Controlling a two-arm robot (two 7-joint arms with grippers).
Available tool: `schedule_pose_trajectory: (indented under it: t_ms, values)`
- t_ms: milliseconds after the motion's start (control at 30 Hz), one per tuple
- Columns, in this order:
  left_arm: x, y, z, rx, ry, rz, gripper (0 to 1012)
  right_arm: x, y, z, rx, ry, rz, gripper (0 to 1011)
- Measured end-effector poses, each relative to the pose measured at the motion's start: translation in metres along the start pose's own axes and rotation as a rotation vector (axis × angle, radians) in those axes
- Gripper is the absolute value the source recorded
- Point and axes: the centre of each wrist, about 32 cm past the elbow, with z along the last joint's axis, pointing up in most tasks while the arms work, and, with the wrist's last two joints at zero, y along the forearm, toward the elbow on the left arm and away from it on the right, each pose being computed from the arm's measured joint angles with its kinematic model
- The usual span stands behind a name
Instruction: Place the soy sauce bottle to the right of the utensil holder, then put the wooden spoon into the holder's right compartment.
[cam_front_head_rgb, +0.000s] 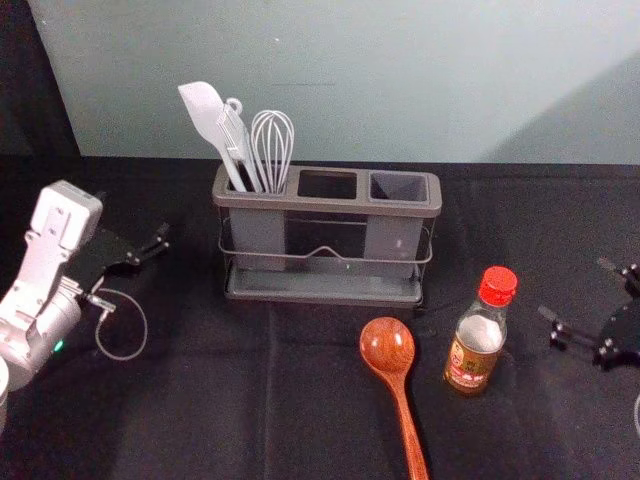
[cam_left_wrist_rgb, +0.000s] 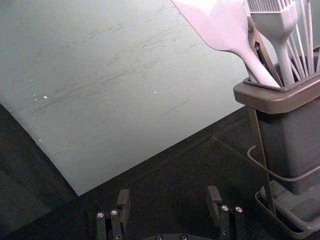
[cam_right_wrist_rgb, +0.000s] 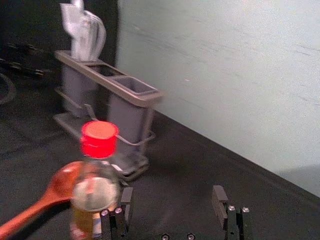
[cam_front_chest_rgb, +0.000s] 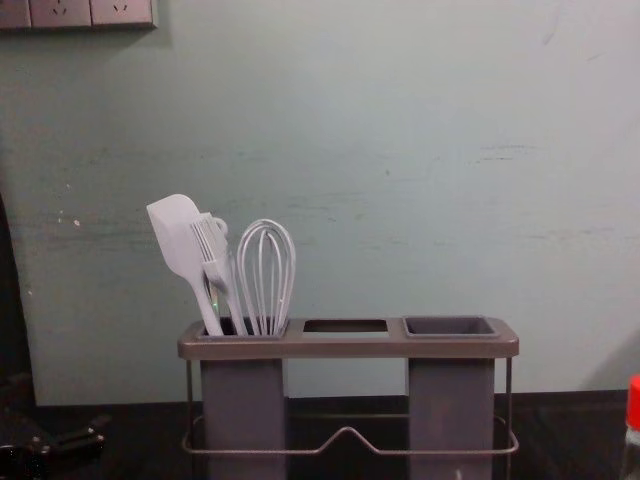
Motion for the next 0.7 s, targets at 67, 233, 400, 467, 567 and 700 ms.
schedule_pose_trajectory:
  t_ms: [67,233,400,467,567,700]
  values:
    - [0.0,0.0,0.0,0.0,0.0,0.0,1005,0.001,-0.005,-0.001,0.016,0.016,0.041,1003]
    - [0.0,0.0,0.0,0.0,0.0,0.0,1005,0.002,-0.009,-0.002,0.059,0.062,0.124,1003]
    - [0.0,0.0,0.0,0.0,0.0,0.0,1005,0.0,-0.003,-0.003,0.108,0.092,0.178,1003]
    - [0.0,0.0,0.0,0.0,0.0,0.0,1005,-0.001,0.002,-0.003,0.124,0.097,0.186,1003]
    - [0.0,0.0,0.0,0.0,0.0,0.0,1005,-0.002,0.013,-0.003,0.151,0.103,0.198,1003]
    - [0.0,0.0,0.0,0.0,0.0,0.0,1005,-0.003,0.033,-0.005,0.177,0.116,0.212,1003]
